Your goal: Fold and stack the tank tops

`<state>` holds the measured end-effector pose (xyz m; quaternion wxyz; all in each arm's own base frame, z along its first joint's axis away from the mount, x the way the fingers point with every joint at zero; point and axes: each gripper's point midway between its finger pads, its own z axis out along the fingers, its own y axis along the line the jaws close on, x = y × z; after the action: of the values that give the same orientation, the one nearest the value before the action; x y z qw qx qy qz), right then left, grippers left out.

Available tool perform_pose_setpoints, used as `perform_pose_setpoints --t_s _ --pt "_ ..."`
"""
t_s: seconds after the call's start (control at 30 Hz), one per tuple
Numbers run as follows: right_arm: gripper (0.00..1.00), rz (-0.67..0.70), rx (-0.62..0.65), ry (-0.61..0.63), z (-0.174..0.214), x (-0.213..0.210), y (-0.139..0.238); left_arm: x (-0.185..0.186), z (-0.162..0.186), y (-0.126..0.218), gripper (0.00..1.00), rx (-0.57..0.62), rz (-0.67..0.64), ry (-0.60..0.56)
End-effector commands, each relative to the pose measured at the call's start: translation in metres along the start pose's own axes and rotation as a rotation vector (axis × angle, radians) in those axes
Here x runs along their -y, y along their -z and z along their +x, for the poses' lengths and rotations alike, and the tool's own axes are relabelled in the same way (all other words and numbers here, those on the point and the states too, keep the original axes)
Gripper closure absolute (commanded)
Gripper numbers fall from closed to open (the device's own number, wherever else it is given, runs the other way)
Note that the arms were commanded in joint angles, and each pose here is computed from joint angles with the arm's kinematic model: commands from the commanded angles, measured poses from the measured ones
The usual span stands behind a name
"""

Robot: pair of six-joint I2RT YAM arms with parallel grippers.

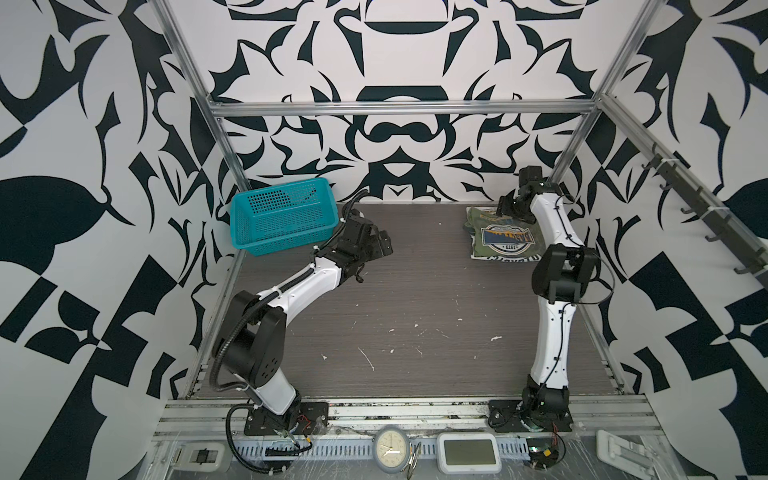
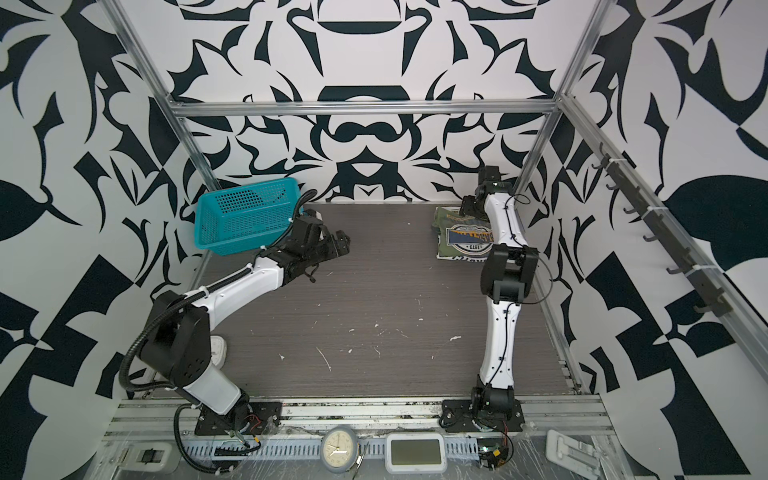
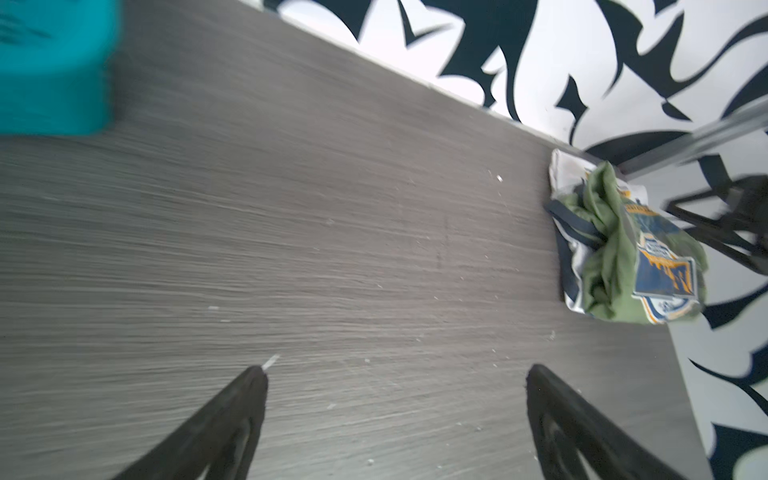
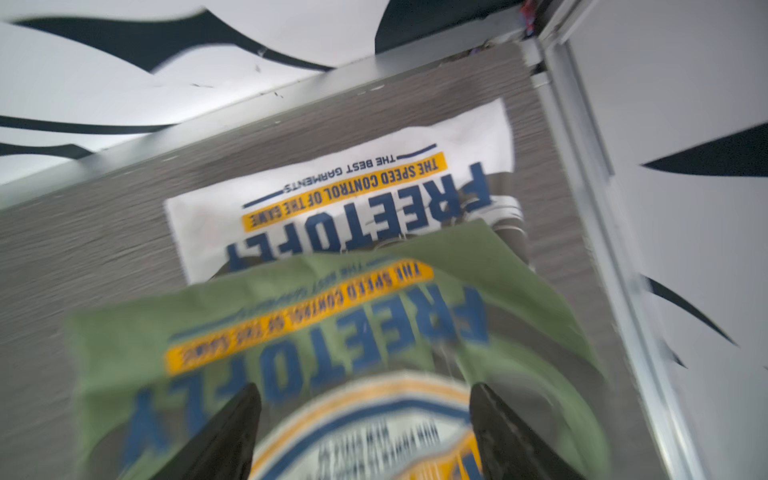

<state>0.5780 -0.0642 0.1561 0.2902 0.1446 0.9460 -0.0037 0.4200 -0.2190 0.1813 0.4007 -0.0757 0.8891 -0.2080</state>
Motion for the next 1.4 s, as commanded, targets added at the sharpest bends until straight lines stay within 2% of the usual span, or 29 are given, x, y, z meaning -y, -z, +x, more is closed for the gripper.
perform_pose_setpoints --t_s 0.0,0.1,0.2,0.27,0.37,0.47,0.53,0.6,0.7,0.77,0.8,0.87,0.9,0.93,0.97,1.03,1.13,1.23,1.37 --pt "0.18 -0.045 0.104 0.006 -0.014 -0.012 0.050 -0.035 -0.008 0.021 0.01 0.047 -0.134 -0.063" --pt "0.17 -0.063 0.177 -0.010 -0.006 -0.009 0.083 -0.062 -0.013 0.042 0.01 0.092 -0.264 -0.113" --pt "0.03 -0.072 0.254 -0.035 0.019 -0.001 0.106 -0.098 -0.022 0.068 0.01 0.183 -0.439 -0.149" --pt "0.01 -0.083 0.319 -0.035 0.041 0.004 0.114 -0.124 -0.027 0.082 0.01 0.235 -0.535 -0.164" --pt "0.01 -0.095 0.348 -0.020 0.089 0.008 0.112 -0.167 -0.029 0.094 0.01 0.296 -0.679 -0.210" --pt "0.01 -0.066 0.359 0.130 0.146 0.001 0.093 -0.201 -0.026 0.098 0.01 0.348 -0.753 -0.223" --pt "0.00 -0.005 0.360 0.213 0.174 0.002 0.080 -0.217 -0.021 0.093 0.01 0.375 -0.753 -0.252" --pt "0.00 0.037 0.380 0.238 0.193 0.008 0.068 -0.232 -0.015 0.082 0.01 0.395 -0.732 -0.297" --pt "0.00 0.017 0.434 0.241 0.203 0.006 0.055 -0.253 -0.006 0.069 0.01 0.417 -0.709 -0.316" --pt "0.00 0.002 0.468 0.263 0.202 0.002 0.054 -0.247 -0.007 0.062 0.01 0.415 -0.650 -0.350" --pt "0.00 -0.047 0.484 0.298 0.203 -0.008 0.056 -0.244 -0.008 0.059 0.01 0.427 -0.606 -0.354" --pt "0.00 -0.104 0.522 0.277 0.201 -0.014 0.059 -0.259 -0.006 0.058 0.01 0.470 -0.593 -0.307" --pt "0.01 -0.168 0.547 0.309 0.207 -0.024 0.060 -0.267 -0.011 0.061 0.01 0.512 -0.579 -0.282" --pt "0.00 -0.202 0.553 0.330 0.212 -0.030 0.057 -0.273 -0.006 0.061 0.01 0.482 -0.553 -0.236" --pt "0.00 -0.196 0.560 0.324 0.214 -0.028 0.052 -0.280 0.002 0.056 0.01 0.426 -0.512 -0.186" --pt "0.01 -0.154 0.615 0.272 0.215 -0.017 0.049 -0.281 -0.003 0.057 0.01 0.505 -0.498 -0.211" --pt "0.00 -0.131 0.586 0.265 0.214 -0.014 0.047 -0.285 0.002 0.057 0.01 0.448 -0.512 -0.172" --pt "0.00 -0.122 0.582 0.262 0.214 -0.012 0.047 -0.284 -0.003 0.060 0.01 0.508 -0.513 -0.192" --pt "0.01 -0.121 0.594 0.251 0.214 -0.012 0.048 -0.285 0.000 0.058 0.01 0.482 -0.512 -0.177"
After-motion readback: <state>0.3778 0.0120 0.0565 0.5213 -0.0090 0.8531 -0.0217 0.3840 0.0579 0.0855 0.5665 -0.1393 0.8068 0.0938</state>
